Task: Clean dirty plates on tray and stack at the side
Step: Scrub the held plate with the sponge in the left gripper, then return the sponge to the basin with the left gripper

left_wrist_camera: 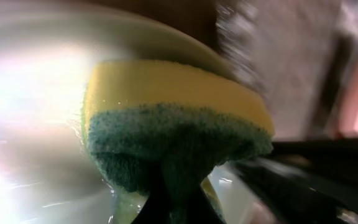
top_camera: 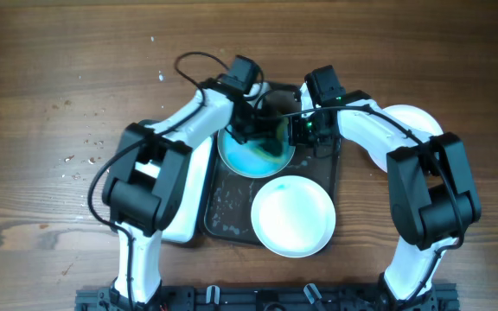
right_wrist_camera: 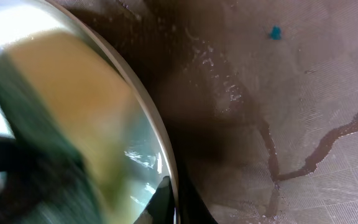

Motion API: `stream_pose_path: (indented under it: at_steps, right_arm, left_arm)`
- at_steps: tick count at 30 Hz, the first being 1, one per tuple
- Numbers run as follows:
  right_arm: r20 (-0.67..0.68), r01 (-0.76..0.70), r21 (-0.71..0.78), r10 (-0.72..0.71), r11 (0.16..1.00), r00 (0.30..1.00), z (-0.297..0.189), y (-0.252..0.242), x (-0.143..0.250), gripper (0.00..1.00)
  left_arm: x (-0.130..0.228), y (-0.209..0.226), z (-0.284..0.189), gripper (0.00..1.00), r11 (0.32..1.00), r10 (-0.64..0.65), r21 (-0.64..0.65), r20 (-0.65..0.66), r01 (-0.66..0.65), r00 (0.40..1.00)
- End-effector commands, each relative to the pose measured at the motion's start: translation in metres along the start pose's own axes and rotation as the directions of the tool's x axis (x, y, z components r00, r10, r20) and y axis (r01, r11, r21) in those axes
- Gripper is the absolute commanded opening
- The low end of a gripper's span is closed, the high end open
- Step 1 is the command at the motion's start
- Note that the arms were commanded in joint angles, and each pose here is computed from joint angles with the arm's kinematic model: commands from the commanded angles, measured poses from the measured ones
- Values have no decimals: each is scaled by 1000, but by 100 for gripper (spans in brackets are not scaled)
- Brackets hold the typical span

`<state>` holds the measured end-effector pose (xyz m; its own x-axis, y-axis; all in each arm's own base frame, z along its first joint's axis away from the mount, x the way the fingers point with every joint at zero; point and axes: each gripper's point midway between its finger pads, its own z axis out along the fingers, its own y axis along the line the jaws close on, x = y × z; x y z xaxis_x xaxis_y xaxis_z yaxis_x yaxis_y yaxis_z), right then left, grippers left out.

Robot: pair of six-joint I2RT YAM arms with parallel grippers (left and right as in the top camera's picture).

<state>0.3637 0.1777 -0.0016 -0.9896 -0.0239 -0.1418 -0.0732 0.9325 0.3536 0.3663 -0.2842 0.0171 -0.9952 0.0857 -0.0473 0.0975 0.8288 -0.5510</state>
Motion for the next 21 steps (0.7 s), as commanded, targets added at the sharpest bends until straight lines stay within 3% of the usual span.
stream_pose_path:
  at_steps: [1,5,9,12,16,19,21]
  right_arm:
    - [-75,-34,136,44,990,996,20,-36,27,4]
    - [-85,-35,136,47,990,995,20,-36,29,4]
    - [-95,-35,139,49,990,994,20,-37,32,4]
    - [-100,-36,141,50,989,994,19,-37,33,4]
    - [-107,-37,143,53,989,993,19,-38,35,4]
    - [-115,-39,146,56,988,992,19,-38,37,4]
    - [-119,-40,148,58,988,991,19,-39,38,5]
  left_arm:
    - [38,-40,18,4,976,73,215,-153,-39,986]
    - [37,-26,10,4,982,16,188,-171,16,985]
    - [28,19,-27,4,996,-93,-11,-111,93,989]
    - [22,37,-86,4,985,-122,-127,-3,121,993]
    - [24,23,-171,4,988,-99,-100,150,114,984]
    - [53,13,-239,4,985,-105,-107,265,137,959]
    - [81,33,-271,4,931,-197,-225,354,287,914]
